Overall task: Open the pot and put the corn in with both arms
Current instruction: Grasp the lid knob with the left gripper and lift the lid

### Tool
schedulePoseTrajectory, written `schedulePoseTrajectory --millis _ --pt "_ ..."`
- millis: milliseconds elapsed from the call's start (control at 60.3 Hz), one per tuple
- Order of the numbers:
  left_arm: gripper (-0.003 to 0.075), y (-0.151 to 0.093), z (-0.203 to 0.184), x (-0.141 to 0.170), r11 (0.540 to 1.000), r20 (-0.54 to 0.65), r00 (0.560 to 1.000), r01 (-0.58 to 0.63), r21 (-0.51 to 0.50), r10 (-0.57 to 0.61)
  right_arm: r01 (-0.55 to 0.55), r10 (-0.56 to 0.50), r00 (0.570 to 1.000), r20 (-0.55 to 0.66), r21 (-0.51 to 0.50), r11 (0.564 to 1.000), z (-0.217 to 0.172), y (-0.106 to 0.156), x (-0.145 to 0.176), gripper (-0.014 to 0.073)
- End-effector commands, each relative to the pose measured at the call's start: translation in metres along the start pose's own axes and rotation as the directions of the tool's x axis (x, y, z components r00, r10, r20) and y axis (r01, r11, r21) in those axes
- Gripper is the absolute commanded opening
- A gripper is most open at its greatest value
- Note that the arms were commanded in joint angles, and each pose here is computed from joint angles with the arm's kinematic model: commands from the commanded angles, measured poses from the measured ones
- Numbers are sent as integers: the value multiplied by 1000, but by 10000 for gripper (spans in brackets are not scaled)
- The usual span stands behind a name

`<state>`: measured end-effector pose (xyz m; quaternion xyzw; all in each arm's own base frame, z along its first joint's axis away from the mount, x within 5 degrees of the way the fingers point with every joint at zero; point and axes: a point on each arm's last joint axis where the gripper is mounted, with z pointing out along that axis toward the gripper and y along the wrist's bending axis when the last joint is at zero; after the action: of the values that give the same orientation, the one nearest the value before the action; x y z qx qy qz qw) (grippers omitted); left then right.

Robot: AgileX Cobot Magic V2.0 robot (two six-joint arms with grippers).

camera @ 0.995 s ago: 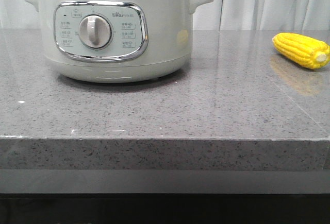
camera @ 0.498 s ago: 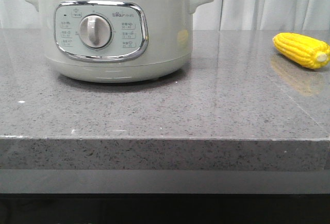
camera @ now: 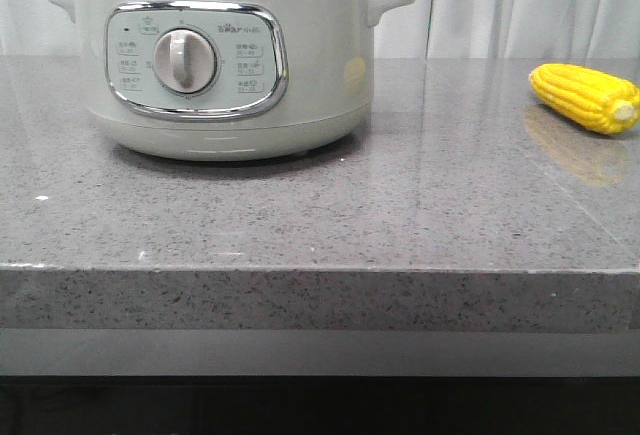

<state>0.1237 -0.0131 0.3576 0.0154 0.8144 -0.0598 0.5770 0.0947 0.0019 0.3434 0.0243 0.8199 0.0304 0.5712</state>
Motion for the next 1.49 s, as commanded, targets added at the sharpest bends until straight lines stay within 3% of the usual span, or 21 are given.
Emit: schedulePoseTrajectory --millis 0,50,100,232,431,630,1062,1477 --pt "437 -2 -1 -19 1000 132 991 -7 9 6 21 -21 996 89 7 1000 -2 0 -15 486" --pt "518 -3 1 -20 1000 145 989 2 23 -5 21 -21 996 89 7 1000 -2 0 -15 543" --pt "545 -6 4 -23 999 157 988 5 45 -12 21 -21 996 89 7 1000 -2 0 -15 566" --pt "547 -18 10 -34 993 185 983 -19 121 -3 21 -21 996 89 7 1000 -2 0 -15 561" --pt "547 -57 32 -58 953 238 971 -68 296 -5 21 -21 996 90 7 1000 -2 0 -15 561" --pt "547 -91 63 -76 920 242 970 -87 382 -9 21 -21 996 90 7 1000 -2 0 -15 561" --pt "547 -132 141 -110 914 190 981 -45 403 -36 21 -21 996 90 7 1000 -2 0 -15 561" --pt "547 -153 200 -106 919 163 986 -42 392 -25 21 -21 996 90 7 1000 -2 0 -15 561"
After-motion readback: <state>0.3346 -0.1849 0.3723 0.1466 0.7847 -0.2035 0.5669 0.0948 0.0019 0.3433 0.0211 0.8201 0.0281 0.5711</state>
